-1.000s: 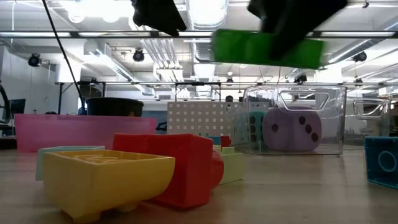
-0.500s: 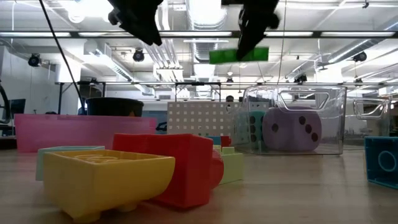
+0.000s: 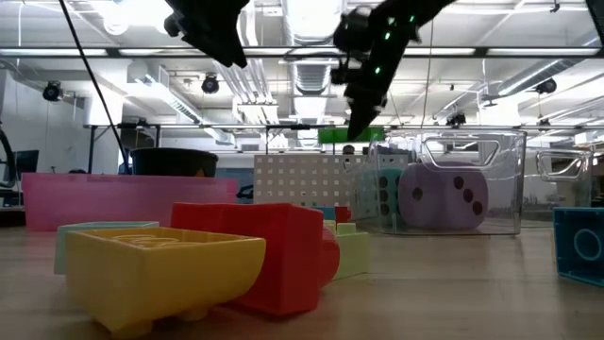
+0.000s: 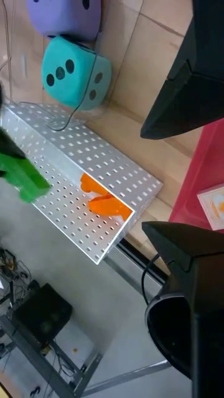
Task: Pick & Place Toys
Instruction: Put the big green game piece into the white bin, then put the top big red game piece into the white bin
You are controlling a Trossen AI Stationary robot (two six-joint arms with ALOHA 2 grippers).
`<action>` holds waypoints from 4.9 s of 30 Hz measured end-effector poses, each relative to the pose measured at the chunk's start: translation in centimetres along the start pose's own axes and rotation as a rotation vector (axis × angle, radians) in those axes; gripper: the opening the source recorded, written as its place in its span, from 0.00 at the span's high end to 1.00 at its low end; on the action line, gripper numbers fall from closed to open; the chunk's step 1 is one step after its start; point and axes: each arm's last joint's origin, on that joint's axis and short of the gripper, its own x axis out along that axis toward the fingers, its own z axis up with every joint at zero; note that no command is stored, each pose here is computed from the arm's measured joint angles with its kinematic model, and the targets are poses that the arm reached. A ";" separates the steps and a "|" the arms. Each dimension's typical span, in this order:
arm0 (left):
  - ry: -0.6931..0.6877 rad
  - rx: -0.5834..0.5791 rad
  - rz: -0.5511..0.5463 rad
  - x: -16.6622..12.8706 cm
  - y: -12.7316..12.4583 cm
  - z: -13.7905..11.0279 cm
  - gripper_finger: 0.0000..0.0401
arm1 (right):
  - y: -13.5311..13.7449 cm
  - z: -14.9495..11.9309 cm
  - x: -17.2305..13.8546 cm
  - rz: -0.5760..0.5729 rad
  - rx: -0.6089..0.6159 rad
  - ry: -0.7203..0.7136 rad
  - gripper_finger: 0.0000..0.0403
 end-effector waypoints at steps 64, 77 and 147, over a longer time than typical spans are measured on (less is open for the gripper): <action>-0.061 -0.071 0.000 0.0 -0.2 0.7 0.43 | 20.8 -13.1 -17.3 0.395 0.305 -0.039 0.19; -0.069 -0.130 -0.108 0.7 -1.7 0.4 0.43 | 25.2 -22.4 -13.9 0.276 0.660 0.118 0.19; -0.115 -0.257 -0.135 1.2 -2.2 0.2 0.43 | 27.6 -27.7 -6.7 0.296 -0.284 0.051 0.58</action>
